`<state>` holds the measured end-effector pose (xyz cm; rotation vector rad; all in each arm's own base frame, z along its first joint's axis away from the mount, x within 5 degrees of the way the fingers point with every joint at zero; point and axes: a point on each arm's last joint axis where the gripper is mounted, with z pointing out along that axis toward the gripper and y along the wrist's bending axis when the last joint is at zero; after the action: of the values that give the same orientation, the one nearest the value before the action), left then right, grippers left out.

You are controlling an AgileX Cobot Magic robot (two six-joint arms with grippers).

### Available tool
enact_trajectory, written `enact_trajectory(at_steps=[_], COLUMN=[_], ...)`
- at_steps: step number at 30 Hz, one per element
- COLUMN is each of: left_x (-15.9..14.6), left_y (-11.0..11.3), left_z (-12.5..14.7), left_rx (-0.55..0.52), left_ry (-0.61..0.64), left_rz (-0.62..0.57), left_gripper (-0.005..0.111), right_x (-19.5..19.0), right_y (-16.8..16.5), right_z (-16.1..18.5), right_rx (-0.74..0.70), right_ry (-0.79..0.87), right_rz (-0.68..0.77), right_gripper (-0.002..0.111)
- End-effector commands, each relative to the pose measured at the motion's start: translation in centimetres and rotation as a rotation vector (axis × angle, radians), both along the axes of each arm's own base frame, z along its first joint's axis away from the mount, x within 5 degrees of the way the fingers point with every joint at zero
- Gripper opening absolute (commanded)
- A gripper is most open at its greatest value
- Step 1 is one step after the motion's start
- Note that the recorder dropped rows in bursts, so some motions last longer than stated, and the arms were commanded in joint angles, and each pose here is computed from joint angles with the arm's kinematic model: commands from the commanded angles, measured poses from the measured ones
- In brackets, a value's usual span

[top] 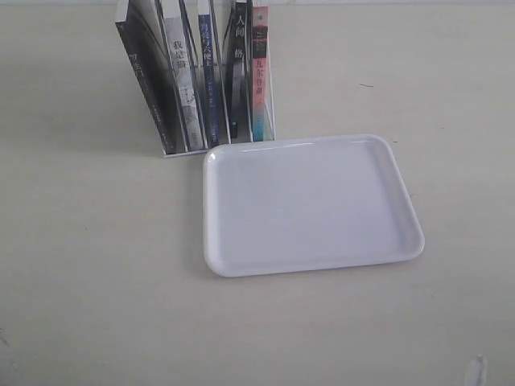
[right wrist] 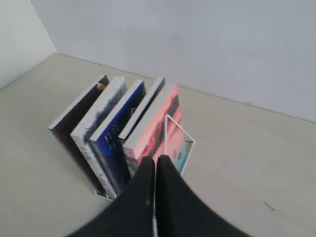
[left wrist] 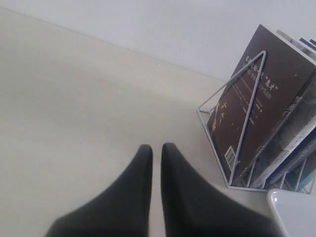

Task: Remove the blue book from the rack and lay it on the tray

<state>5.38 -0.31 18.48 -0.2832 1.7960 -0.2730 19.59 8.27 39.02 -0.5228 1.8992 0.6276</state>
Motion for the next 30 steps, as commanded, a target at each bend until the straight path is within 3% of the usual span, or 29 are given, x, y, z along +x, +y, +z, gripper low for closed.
enact_trajectory(at_steps=[1, 4, 7, 9, 10, 12, 15, 18, 20, 21, 26, 30], left_x=[0.0, 0.0, 0.0, 0.0, 0.0, 0.0, 0.0, 0.0, 0.0, 0.0, 0.0, 0.0], left_y=[-0.1, -0.1, -0.1, -0.1, -0.1, -0.1, -0.1, -0.1, -0.1, -0.1, -0.1, -0.1], left_z=[0.0, 0.0, 0.0, 0.0, 0.0, 0.0, 0.0, 0.0, 0.0, 0.0, 0.0, 0.0], left_rx=[0.001, 0.001, 0.001, 0.001, 0.001, 0.001, 0.001, 0.001, 0.001, 0.001, 0.001, 0.001], left_ry=[-0.007, -0.007, -0.007, -0.007, -0.007, -0.007, -0.007, -0.007, -0.007, -0.007, -0.007, -0.007], left_rz=[-0.012, -0.012, -0.012, -0.012, -0.012, -0.012, -0.012, -0.012, -0.012, -0.012, -0.012, -0.012], left_gripper=[0.006, 0.006, 0.006, 0.006, 0.006, 0.006, 0.006, 0.006, 0.006, 0.006, 0.006, 0.006], right_x=[-1.0, -1.4, -1.9, -1.9, -1.7, -1.1, -1.5, -1.1, 0.0, 0.7, 1.8, 2.9], right_y=[2.3, 4.4, 8.6, 11.0, 12.2, 13.6, 15.6, 17.0, 17.8, 18.2, 21.8, 23.7], right_z=[0.8, 0.6, -0.8, -1.7, -1.7, -1.1, 0.1, 0.1, -0.1, 0.2, 0.9, -0.1], right_rx=[-0.019, -0.023, -0.137, -0.178, -0.164, -0.161, -0.305, -0.526, -0.651, -0.622, -0.55, -0.578], right_ry=[-0.052, -0.078, -0.095, 0.035, 0.198, 0.358, 0.253, 0.153, 0.165, 0.204, 0.247, 0.286], right_rz=[0.128, 0.194, 0.35, 0.396, 0.389, 0.413, 0.539, 0.425, 0.217, 0.092, 0.192, 0.201], right_gripper=[0.0, 0.0, 0.0, 0.0, 0.0, 0.0, 0.0, 0.0, 0.0, 0.0, 0.0, 0.0])
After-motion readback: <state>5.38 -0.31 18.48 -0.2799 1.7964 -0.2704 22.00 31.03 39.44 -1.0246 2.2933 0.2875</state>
